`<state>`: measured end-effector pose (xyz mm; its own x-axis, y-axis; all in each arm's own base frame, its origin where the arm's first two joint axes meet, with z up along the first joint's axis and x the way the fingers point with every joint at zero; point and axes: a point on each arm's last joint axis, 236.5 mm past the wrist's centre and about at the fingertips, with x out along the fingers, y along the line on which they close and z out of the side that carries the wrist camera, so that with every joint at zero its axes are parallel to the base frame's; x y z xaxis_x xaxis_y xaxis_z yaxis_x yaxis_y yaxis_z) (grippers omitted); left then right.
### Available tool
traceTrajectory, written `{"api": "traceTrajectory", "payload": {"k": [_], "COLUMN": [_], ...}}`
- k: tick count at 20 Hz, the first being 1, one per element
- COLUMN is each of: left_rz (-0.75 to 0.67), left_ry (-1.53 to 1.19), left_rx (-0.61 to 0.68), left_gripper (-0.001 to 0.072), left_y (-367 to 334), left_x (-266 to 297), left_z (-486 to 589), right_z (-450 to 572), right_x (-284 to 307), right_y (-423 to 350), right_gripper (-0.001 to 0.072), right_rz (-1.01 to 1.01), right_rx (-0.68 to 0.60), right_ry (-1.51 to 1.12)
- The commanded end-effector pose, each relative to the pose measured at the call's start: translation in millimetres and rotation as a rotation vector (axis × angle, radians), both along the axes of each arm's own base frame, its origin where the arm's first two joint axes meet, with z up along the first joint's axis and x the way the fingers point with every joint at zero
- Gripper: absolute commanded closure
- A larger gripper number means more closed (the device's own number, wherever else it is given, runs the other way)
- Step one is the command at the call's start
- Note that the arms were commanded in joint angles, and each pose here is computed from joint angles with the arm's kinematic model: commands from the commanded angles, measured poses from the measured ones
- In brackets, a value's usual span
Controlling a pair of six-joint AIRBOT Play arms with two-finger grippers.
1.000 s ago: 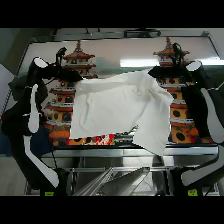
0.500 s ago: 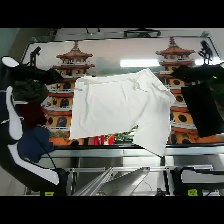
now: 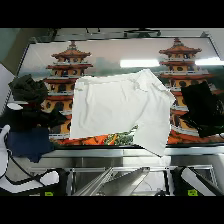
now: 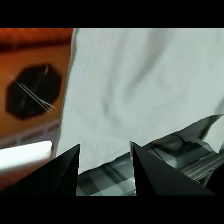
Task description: Fold the shirts.
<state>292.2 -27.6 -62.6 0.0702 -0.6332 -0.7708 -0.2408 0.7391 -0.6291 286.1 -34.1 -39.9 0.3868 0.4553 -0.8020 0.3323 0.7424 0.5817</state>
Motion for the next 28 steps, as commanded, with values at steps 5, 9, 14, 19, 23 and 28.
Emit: {"api": "traceTrajectory", "payload": {"k": [5,9,14,19,23,28], "left_rz": [-0.004,-0.063,-0.080,-0.012,0.063,0.071], "left_ry": [0.036,0.032,-0.005,-0.044,-0.042,-0.045], "left_rx": [0.035,0.074,0.027,0.025,0.075,0.113], "left_gripper": [0.0359,0.0359,0.0359,0.0360,0.0359,0.0359], "left_y": [-25,-34,-21,12,23,12], "left_x": [-40,-45,-23,-5,-10,-15], "left_z": [-45,-53,-14,10,-20,-46], "right_z": [-8,-18,-27,-38,-54,-54], "right_x": [-3,-7,-11,-22,-19,11], "right_y": [9,13,19,24,28,40], "right_gripper": [0.0322,0.0322,0.0323,0.0322,0.0322,0.0321], "right_rz": [-0.032,-0.025,-0.014,-0.008,-0.018,-0.064], "right_rx": [0.049,0.087,0.130,0.149,0.188,0.317], "right_ry": [-0.032,0.010,0.052,0.100,0.111,0.020]}}
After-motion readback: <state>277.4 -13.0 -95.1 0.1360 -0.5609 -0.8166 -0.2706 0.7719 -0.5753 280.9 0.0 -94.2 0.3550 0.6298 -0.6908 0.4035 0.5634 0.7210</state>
